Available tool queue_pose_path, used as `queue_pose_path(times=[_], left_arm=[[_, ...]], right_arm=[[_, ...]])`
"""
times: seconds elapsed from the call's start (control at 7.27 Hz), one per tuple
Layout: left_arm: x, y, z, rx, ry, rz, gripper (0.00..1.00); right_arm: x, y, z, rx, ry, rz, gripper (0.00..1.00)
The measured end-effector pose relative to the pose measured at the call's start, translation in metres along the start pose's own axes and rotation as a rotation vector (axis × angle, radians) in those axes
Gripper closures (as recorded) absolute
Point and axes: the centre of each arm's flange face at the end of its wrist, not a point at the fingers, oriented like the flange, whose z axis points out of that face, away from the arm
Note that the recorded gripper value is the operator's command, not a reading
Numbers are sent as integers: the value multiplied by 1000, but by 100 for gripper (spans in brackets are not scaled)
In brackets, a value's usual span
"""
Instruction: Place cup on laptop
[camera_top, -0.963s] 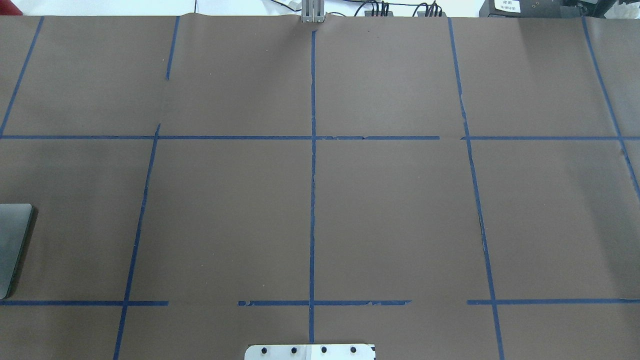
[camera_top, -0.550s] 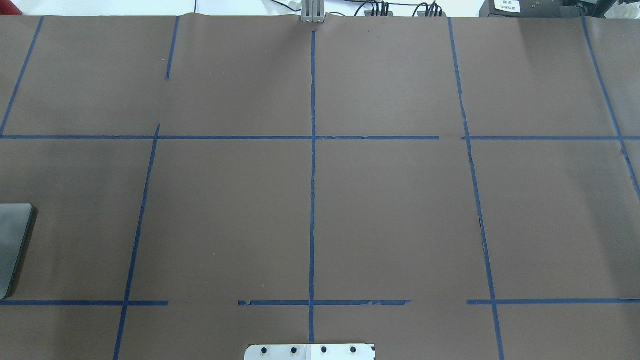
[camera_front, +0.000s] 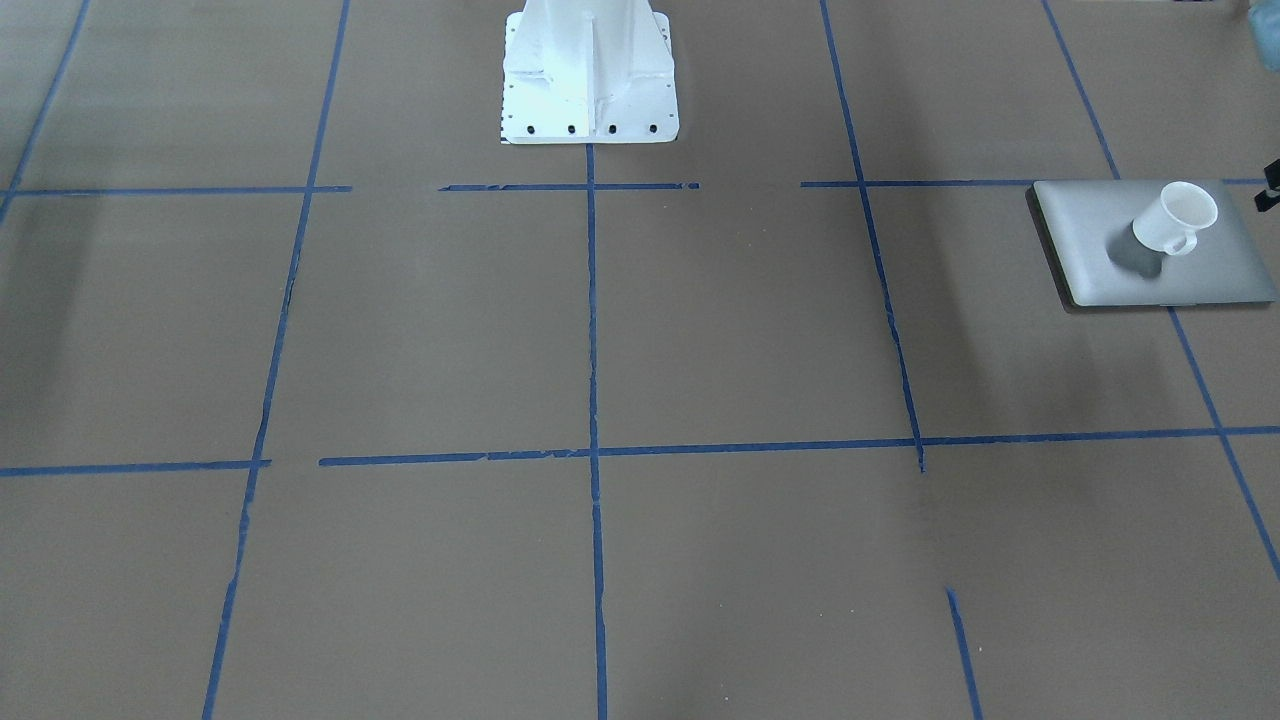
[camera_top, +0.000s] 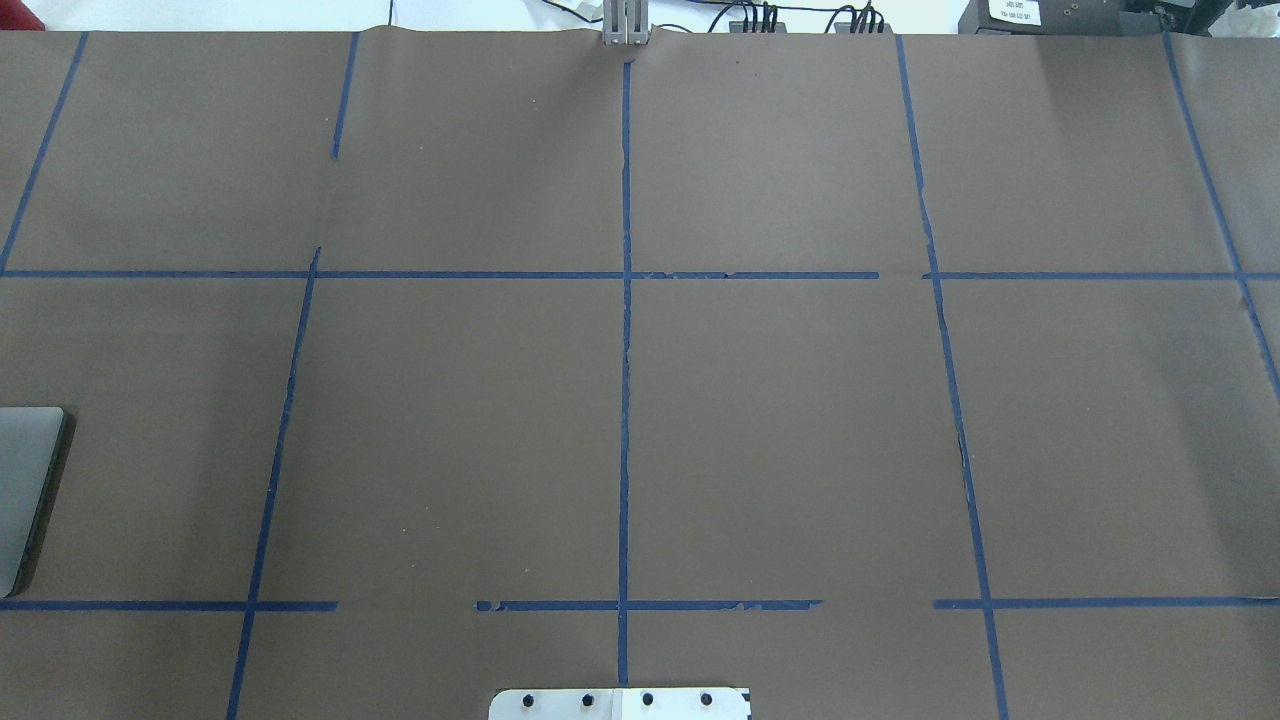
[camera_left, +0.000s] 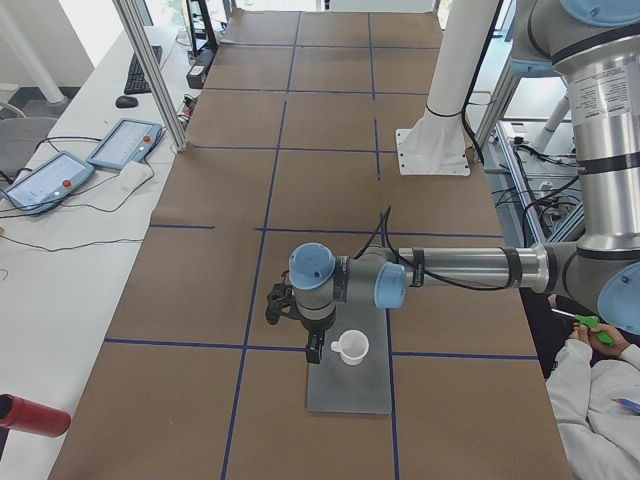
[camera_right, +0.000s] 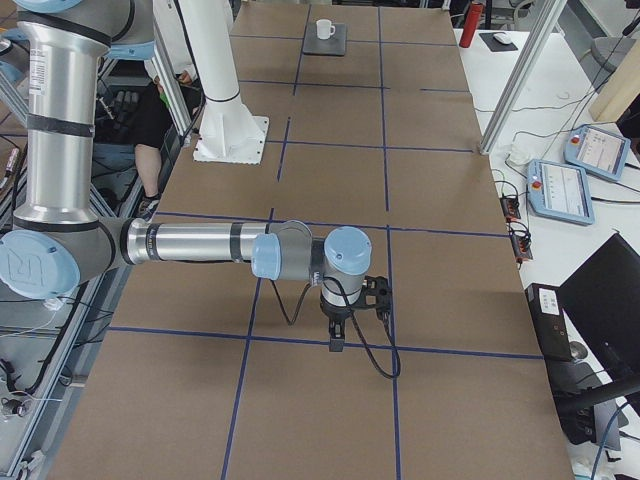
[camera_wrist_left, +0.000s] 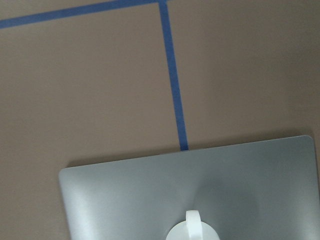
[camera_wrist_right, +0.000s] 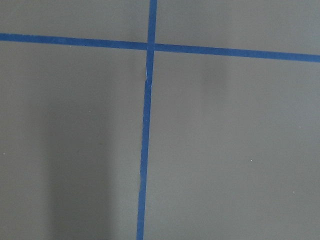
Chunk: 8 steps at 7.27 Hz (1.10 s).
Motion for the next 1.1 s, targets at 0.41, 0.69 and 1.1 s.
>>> queue_pose_path(times=[0.41, 0.69, 1.1], left_arm=[[-12, 10, -17, 11, 74, -30, 0], [-10, 9, -19, 19, 87, -21, 0], [-11, 4, -21, 20, 62, -13, 0]], right_arm=[[0, 0, 0, 0, 1, 0, 0], [0, 0, 0, 0, 1, 0, 0], [0, 0, 0, 0, 0, -1, 0]])
